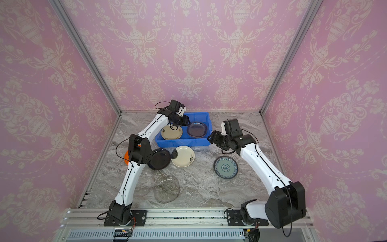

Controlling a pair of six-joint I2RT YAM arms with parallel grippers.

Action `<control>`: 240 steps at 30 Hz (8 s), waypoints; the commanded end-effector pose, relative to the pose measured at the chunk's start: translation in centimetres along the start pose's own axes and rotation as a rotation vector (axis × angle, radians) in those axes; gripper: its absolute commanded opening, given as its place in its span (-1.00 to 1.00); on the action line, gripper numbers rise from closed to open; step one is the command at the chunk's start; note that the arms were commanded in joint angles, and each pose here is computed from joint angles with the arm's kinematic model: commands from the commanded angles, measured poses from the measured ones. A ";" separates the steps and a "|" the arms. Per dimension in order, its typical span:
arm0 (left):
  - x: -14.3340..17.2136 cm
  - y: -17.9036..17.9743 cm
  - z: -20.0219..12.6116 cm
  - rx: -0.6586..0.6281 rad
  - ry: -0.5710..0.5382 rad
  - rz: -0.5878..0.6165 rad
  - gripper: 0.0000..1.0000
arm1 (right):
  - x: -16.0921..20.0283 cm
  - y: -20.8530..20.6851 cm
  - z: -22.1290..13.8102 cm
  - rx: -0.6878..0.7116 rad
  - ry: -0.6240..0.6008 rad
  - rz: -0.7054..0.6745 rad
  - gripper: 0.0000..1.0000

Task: Place the plates into the plastic bin on the countertop
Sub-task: Place the plate in the plastic bin, then pick up the plate from the bottom-center of the table, then place the plate in the plastic bin, then pick up the plate from the bottom-left of the table.

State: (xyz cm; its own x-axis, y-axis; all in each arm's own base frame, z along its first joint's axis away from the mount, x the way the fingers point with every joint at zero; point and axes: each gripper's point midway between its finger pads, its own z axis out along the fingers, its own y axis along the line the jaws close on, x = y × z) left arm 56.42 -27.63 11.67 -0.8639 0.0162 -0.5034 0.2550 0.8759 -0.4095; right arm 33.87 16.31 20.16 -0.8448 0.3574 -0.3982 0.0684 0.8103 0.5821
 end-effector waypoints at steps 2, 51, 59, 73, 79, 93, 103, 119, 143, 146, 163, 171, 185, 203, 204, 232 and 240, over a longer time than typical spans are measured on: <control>-5.1 -5.1 -9.5 0.064 -0.235 0.060 0.23 | 4.0 2.0 0.9 -0.052 0.092 -0.127 0.35; 20.7 0.3 -21.9 0.050 -0.192 -0.161 0.43 | 27.1 4.9 12.1 -0.001 0.707 -0.491 -0.32; 21.0 0.5 -21.3 0.047 -0.176 -0.161 0.42 | 27.8 4.4 12.6 0.002 0.739 -0.480 -0.44; 18.7 -1.2 -21.4 0.101 -0.189 -0.101 0.42 | 24.2 3.4 7.6 0.080 0.636 -0.526 -1.00; 18.3 -4.4 -20.7 0.227 -0.184 -0.060 0.42 | 18.7 0.7 3.5 0.181 0.496 -0.468 -1.00; 21.3 -7.9 -16.2 0.301 -0.089 -0.053 0.32 | 10.9 -2.1 2.0 0.138 0.237 -0.150 -1.00; 22.1 -7.8 -14.6 0.305 -0.045 -0.070 0.27 | 8.8 -0.2 1.3 0.045 0.174 -0.116 -1.00; 22.2 -7.5 -12.9 0.290 -0.010 -0.080 -0.60 | 8.4 0.2 1.3 0.035 0.168 -0.128 -1.00; 7.6 -6.7 -12.7 0.087 -0.103 0.024 -1.00 | -1.2 -2.8 -3.8 0.125 -0.068 -0.018 0.29; 4.9 -6.1 -10.9 0.076 -0.099 0.013 -1.00 | -2.0 -3.4 -4.1 0.120 -0.081 0.012 0.29; -0.4 -2.3 -2.5 -0.002 0.048 0.078 -1.00 | -4.3 -4.1 -4.5 0.101 -0.107 0.061 0.29; 0.7 -0.6 0.0 -0.020 0.071 0.058 -1.00 | -4.3 -4.2 -3.8 0.096 -0.092 0.078 0.28; 0.8 0.1 4.0 0.046 0.052 0.026 -0.98 | -4.7 -3.9 -3.5 0.079 -0.089 0.102 0.28; -3.1 -2.0 -0.7 0.044 -0.076 0.096 0.46 | -4.2 -2.7 -2.9 0.038 -0.068 0.075 0.26; -3.7 -2.5 -1.6 0.052 -0.100 0.102 0.52 | -4.0 -2.5 -2.9 0.035 -0.065 0.064 0.26; 15.1 0.2 -22.0 0.021 -0.256 -0.218 0.99 | 14.4 6.5 8.0 -0.125 0.338 -0.194 -0.07; 18.8 2.4 -26.2 0.024 -0.302 -0.271 0.99 | 19.8 10.7 11.2 -0.167 0.458 -0.285 -0.16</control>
State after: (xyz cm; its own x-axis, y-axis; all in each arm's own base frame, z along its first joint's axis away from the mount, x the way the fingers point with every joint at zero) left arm 30.80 -13.71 22.40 -0.7109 -0.3224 -0.6251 0.0990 0.8340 -0.5427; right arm 23.53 34.72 9.38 -0.9691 -0.1279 -0.2108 -0.2286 0.7864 0.5739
